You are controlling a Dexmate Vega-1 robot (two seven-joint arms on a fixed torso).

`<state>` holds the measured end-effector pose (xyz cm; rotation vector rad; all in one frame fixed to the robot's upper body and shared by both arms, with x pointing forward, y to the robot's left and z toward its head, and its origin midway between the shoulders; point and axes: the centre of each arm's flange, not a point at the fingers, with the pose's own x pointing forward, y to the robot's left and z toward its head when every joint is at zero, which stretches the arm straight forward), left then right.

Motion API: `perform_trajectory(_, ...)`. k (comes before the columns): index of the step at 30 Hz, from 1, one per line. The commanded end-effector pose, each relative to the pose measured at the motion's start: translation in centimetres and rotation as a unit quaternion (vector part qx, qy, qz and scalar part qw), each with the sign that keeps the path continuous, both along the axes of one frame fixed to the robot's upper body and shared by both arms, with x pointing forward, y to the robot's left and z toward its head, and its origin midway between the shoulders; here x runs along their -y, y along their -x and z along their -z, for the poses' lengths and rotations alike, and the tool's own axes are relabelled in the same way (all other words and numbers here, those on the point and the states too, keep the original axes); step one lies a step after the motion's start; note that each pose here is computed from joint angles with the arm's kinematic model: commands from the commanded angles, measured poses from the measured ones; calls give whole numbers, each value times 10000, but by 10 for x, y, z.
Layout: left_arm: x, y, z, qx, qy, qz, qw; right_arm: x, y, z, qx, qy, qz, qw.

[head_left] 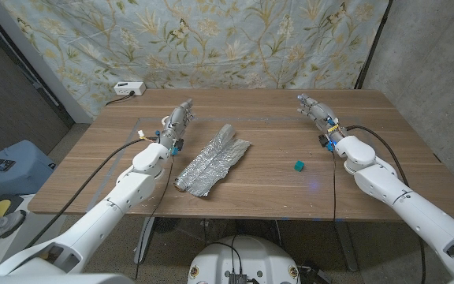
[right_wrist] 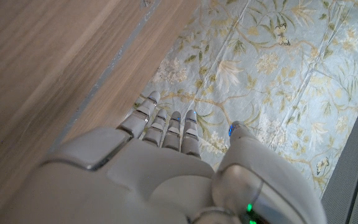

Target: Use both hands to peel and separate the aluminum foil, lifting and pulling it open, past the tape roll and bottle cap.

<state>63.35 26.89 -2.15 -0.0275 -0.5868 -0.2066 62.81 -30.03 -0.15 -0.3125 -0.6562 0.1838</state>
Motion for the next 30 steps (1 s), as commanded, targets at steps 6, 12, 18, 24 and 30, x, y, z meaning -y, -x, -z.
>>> perform_trajectory(6, -12, 12, -3, 37, 126, -39, 9999, -24, 19, -31, 534, 1292, 215, 9899)
perform_trajectory(12, -13, 13, -5, 13, 133, 9, 9999, -32, 25, -40, 700, 1675, 211, 9832)
perform_trajectory(18, -12, 12, -10, 30, 148, 42, 9999, -39, 34, -49, 869, 2057, 247, 9744)
perform_trajectory(24, -11, 10, -14, 17, 180, 93, 9998, -43, 41, -56, 980, 2313, 224, 9677)
perform_trajectory(30, -12, 10, -15, -24, 224, 129, 9997, -50, 50, -62, 1124, 2767, 230, 9541)
